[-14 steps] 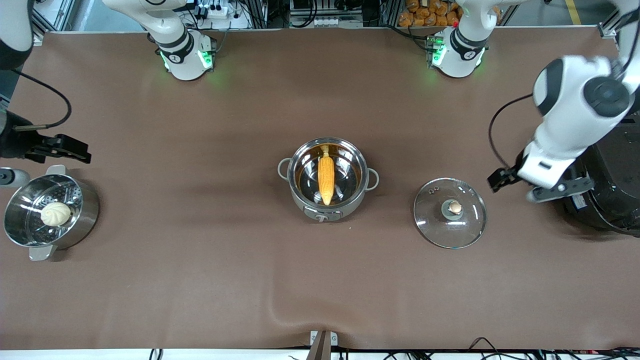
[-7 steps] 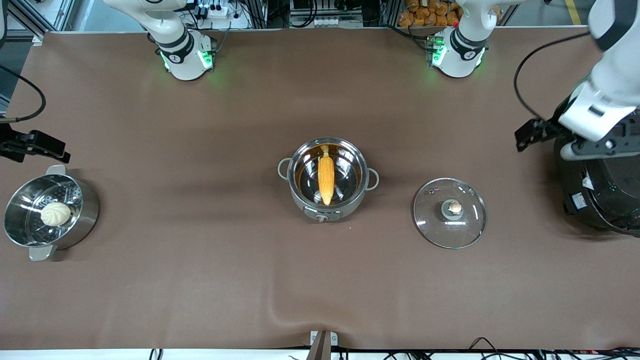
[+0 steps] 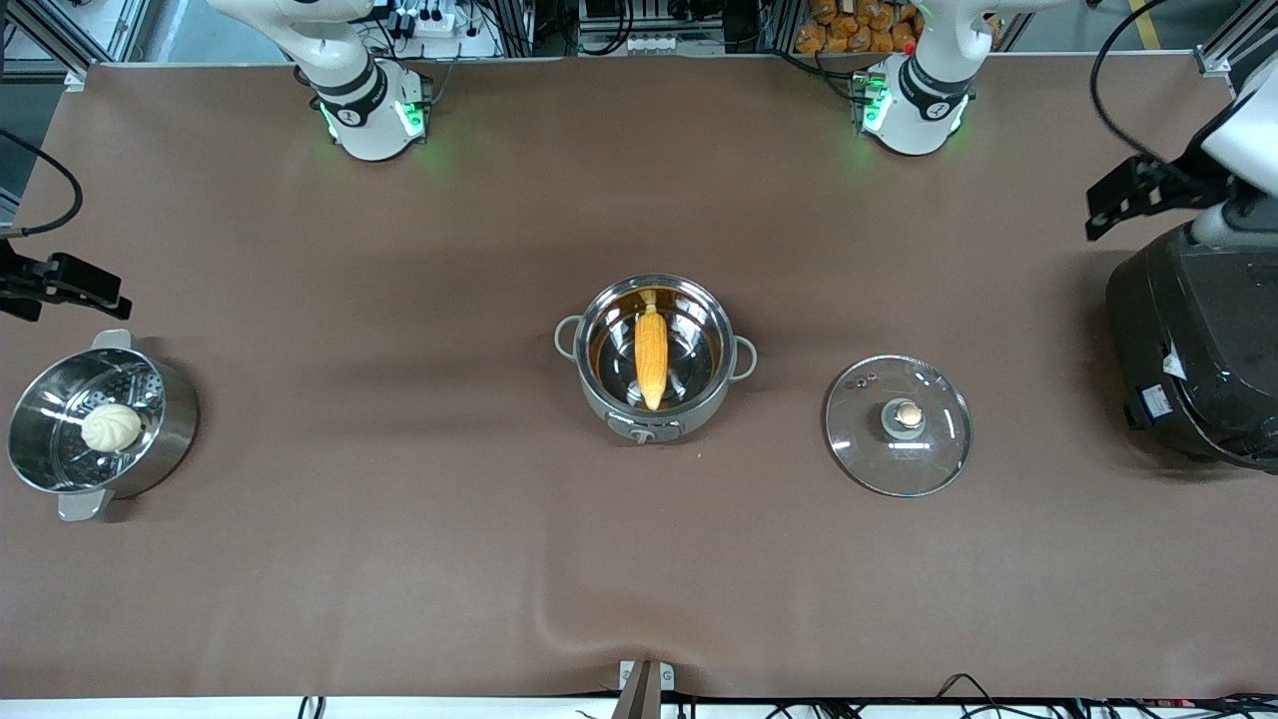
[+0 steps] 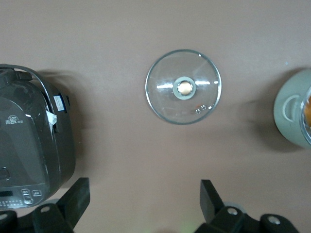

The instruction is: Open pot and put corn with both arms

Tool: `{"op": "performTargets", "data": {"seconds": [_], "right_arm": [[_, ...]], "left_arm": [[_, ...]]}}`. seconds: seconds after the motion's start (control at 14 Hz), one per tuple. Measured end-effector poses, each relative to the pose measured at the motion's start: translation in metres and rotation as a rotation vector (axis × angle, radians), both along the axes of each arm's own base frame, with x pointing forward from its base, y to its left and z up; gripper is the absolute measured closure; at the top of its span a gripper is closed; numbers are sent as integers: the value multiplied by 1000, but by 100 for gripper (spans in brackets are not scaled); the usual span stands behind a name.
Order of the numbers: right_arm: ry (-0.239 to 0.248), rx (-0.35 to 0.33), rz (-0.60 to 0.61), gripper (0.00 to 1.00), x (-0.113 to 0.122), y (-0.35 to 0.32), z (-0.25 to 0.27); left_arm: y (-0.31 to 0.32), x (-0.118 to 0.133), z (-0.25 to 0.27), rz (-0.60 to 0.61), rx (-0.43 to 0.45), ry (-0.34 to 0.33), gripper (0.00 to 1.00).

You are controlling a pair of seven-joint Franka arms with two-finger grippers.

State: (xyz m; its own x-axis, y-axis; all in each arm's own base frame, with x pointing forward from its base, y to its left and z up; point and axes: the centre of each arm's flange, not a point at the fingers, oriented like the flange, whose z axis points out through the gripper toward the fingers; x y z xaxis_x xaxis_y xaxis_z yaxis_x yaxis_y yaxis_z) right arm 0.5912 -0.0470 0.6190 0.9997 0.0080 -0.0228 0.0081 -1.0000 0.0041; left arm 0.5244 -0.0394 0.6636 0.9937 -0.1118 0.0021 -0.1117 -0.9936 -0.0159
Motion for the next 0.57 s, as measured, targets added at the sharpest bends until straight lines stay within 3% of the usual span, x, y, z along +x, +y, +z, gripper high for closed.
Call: {"op": "performTargets", "data": {"seconds": [0.21, 0.57], "right_arm": [[12, 2, -6, 0, -5, 1, 5], [37, 5, -3, 0, -8, 3, 3]], "left_arm": [[10, -2, 9, 0, -43, 8, 0], [5, -3, 9, -11, -44, 17, 0]]}}
